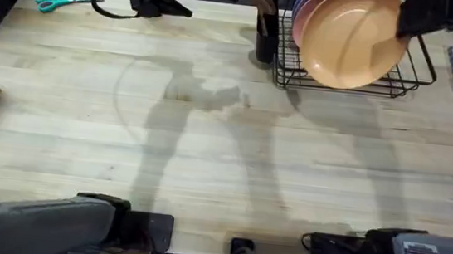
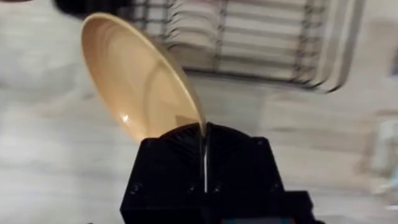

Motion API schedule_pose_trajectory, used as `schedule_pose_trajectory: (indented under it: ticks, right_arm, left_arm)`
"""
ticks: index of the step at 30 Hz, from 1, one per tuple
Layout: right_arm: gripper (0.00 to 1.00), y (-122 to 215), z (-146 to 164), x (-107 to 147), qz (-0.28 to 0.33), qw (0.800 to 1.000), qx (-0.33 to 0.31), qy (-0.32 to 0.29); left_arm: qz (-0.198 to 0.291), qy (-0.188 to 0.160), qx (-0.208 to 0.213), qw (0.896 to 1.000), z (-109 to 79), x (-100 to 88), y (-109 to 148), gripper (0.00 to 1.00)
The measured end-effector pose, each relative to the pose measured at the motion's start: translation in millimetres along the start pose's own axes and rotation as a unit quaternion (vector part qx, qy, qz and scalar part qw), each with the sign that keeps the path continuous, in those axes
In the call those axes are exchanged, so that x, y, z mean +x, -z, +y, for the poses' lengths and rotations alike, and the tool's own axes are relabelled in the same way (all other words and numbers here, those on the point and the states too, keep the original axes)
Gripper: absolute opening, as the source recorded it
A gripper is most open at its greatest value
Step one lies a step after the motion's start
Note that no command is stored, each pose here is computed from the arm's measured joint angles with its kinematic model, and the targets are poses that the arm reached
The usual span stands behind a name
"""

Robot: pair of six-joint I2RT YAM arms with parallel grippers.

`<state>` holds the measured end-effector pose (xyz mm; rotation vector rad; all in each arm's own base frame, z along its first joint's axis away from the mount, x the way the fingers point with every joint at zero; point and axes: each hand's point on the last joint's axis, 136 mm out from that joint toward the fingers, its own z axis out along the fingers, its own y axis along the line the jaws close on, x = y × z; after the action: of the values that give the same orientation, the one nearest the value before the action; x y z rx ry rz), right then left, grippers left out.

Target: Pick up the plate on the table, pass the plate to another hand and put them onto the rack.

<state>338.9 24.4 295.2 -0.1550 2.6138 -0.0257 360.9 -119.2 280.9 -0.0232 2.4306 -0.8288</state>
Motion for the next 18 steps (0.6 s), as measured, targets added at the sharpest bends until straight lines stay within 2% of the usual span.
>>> schedule_pose_trajectory:
  ticks: [8, 18]
  right_arm:
    - [0.033, 9, -43, -45, -0.078, 0.984, 0.133, 0.091]
    - [0.033, 33, -55, -108, -0.182, 0.94, 0.205, 0.205]
  left_arm:
    - [0.0, 0.0, 0.0, 1.0, 0.0, -0.1, 0, 0.993]
    - [0.0, 0.0, 0.0, 1.0, -0.1, -0.1, 0, 0.994]
